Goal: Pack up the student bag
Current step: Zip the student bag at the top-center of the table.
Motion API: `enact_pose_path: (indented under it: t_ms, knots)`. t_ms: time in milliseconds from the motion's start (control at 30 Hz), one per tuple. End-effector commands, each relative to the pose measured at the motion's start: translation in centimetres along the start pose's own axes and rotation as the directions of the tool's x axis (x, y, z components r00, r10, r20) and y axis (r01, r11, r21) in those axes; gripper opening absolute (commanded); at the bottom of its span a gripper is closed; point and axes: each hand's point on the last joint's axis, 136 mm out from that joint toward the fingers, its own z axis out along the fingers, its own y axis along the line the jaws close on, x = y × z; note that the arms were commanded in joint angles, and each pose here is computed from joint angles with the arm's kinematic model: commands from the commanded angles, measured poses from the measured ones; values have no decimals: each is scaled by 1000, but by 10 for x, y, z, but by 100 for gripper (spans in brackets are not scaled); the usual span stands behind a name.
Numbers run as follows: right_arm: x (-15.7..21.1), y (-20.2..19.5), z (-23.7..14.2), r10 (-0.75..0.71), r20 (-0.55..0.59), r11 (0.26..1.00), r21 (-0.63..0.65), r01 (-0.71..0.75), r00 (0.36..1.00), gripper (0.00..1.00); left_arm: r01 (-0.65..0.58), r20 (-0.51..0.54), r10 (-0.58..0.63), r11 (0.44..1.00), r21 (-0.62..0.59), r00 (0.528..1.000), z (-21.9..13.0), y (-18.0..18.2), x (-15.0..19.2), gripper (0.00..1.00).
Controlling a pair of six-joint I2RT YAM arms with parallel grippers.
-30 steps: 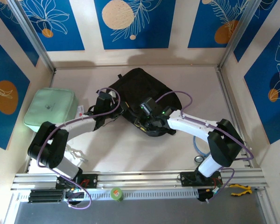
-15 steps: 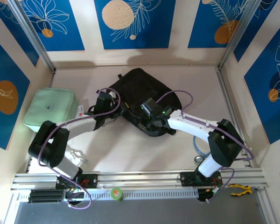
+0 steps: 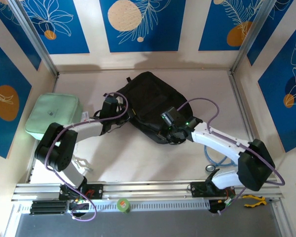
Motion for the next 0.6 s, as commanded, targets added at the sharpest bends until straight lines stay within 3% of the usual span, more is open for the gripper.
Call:
enact_pose_path:
  t_ms: [0, 400, 567]
  knots:
    - [6, -34, -6, 15, -19, 995, 100, -13, 1000, 0, -26, 69, 27, 999, -21, 997, 2, 3, -25, 0]
    - [-2, -70, -22, 35, 32, 990, 135, -39, 999, 0, -17, 72, 20, 999, -36, 997, 6, 12, -26, 0]
    - [-6, -39, -16, -64, -13, 998, -25, 64, 998, 0, -37, 42, 37, 999, -11, 998, 15, 7, -29, 0]
